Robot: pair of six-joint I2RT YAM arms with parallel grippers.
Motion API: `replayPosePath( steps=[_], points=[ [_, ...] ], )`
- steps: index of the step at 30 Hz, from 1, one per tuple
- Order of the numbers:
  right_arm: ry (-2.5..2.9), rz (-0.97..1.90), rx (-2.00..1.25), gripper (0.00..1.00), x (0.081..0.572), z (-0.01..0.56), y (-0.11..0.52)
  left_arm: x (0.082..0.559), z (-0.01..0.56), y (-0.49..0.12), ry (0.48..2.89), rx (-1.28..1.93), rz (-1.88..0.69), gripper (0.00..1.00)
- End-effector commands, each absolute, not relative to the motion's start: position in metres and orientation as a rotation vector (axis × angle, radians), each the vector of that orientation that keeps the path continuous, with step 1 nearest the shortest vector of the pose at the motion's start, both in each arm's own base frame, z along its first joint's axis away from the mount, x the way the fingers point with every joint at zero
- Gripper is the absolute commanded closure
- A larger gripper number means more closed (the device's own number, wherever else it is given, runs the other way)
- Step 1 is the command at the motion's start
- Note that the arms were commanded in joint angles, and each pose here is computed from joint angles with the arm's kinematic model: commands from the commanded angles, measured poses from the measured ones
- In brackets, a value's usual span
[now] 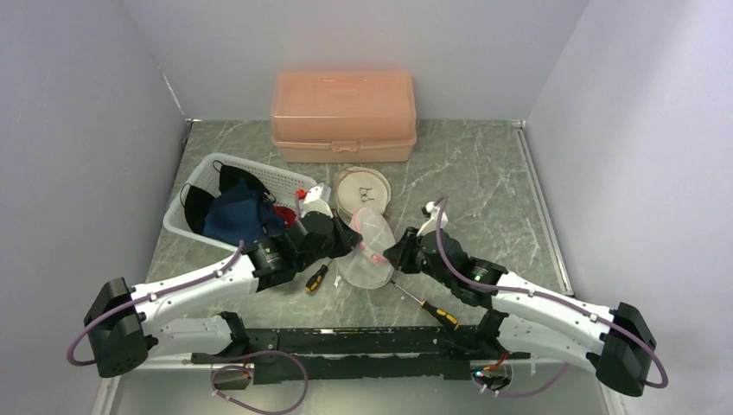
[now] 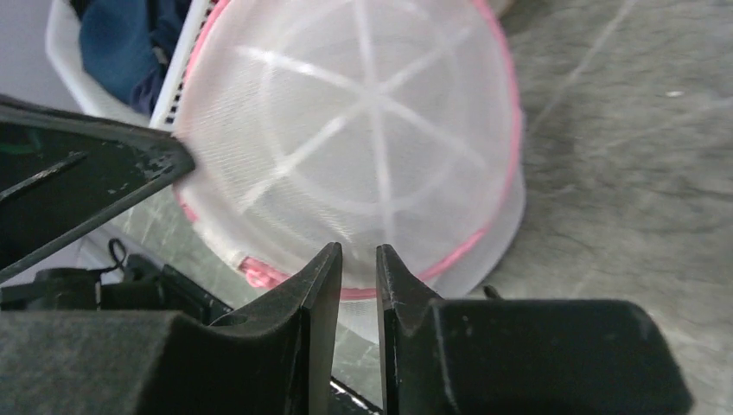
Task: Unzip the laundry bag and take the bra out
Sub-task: Unzip the laundry bag at the center of the board.
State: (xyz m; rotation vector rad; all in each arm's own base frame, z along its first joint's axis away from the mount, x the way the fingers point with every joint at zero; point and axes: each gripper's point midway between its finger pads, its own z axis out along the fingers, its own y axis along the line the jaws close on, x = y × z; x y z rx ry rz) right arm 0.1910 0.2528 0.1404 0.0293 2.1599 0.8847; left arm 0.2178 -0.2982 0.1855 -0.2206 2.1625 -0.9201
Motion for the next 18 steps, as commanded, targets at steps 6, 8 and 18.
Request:
replayPosePath(
  steps=[6, 8, 18],
  points=[
    [1.943, 1.037, -0.031, 0.54, 0.179, 0.191, 0.244, 0.223, 0.199, -0.305, 2.109, -0.185, -0.926, 0.97],
    [1.945, 1.088, -0.091, 0.54, 0.172, 0.197, 0.253, 0.224, 0.201, -0.305, 2.102, -0.187, -0.924, 0.97],
    [1.893, 1.36, -0.134, 0.47, 0.153, 0.199, 0.284, 0.223, 0.2, -0.304, 2.106, -0.233, -0.944, 0.97]
  ],
)
